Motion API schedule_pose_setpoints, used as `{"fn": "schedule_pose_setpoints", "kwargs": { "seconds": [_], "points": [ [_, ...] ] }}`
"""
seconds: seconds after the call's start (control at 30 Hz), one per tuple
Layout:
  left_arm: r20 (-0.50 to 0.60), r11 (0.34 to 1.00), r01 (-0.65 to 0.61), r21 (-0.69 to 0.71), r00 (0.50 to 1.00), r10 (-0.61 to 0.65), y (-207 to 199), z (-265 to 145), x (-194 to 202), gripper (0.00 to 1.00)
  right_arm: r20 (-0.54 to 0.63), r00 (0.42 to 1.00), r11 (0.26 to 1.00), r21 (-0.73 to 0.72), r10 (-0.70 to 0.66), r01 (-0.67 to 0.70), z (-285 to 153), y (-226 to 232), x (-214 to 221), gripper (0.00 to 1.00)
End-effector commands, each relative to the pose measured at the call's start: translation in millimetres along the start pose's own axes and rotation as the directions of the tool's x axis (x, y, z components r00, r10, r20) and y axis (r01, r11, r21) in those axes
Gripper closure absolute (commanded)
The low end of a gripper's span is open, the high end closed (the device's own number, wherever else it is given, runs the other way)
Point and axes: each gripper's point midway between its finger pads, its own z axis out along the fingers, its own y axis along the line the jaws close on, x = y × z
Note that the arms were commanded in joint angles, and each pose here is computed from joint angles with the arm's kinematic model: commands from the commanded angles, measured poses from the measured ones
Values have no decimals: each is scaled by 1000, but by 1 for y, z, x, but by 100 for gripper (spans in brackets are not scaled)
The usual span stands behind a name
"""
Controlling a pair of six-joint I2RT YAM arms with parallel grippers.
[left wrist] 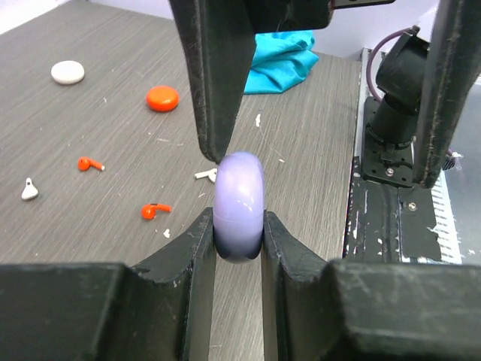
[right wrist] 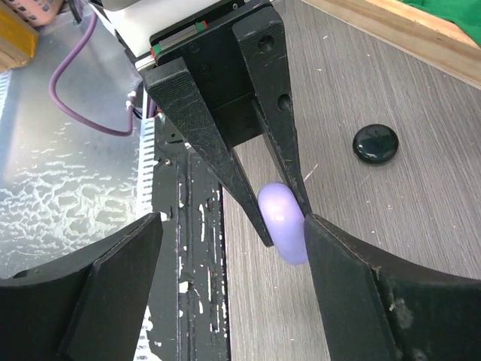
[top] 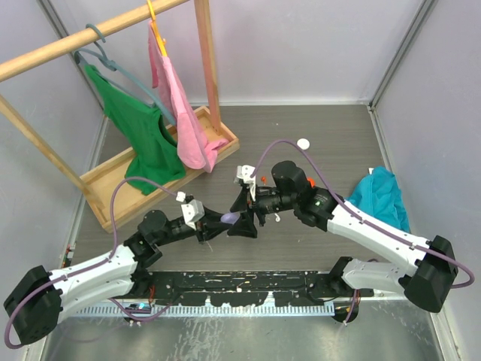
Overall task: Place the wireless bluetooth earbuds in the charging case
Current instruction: Close the charging case, then place the charging case at the center of the board.
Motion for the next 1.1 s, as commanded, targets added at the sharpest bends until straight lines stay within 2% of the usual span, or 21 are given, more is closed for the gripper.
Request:
{"fn": "schedule_pose_setpoints", "kwargs": {
  "seconds": [0.0, 0.13, 0.23, 0.37, 0.47, 0.63, 0.83, 0.93, 1.07],
  "points": [
    [40, 993, 23, -114, 999, -19, 21, 5, -21, 100, 38, 999, 999, 22, -34, 34, -9, 6, -19, 19],
    [-1, 969, 111, -223, 993, -114, 37, 1, -6, 100, 50, 999, 974, 226, -10, -2, -13, -29, -17, 18],
    [-29, 919, 205, -337, 973, -228, 51, -3, 10, 100, 73, 997, 931, 361, 22, -47, -18, -54, -16, 18],
    [-63, 808, 320, -495, 914, -401, 69, -8, 34, 100, 103, 991, 806, 578, 80, -125, -32, -96, -3, 18],
    [-97, 725, 366, -584, 855, -510, 77, -8, 54, 100, 120, 985, 713, 679, 126, -174, -42, -119, 10, 17],
    [-148, 627, 443, -641, 730, -667, 79, 2, 87, 100, 123, 975, 641, 737, 184, -214, -44, -136, 33, 17],
    [-136, 458, 510, -728, 547, -826, 79, 3, 133, 97, 132, 969, 586, 776, 211, -233, -49, -145, 50, 17],
    [-97, 376, 507, -775, 493, -865, 81, -5, 148, 92, 131, 968, 561, 795, 216, -233, -54, -150, 56, 17],
    [-54, 301, 481, -823, 462, -885, 86, -20, 157, 87, 129, 965, 544, 805, 228, -237, -57, -153, 63, 17]
  ]
}}
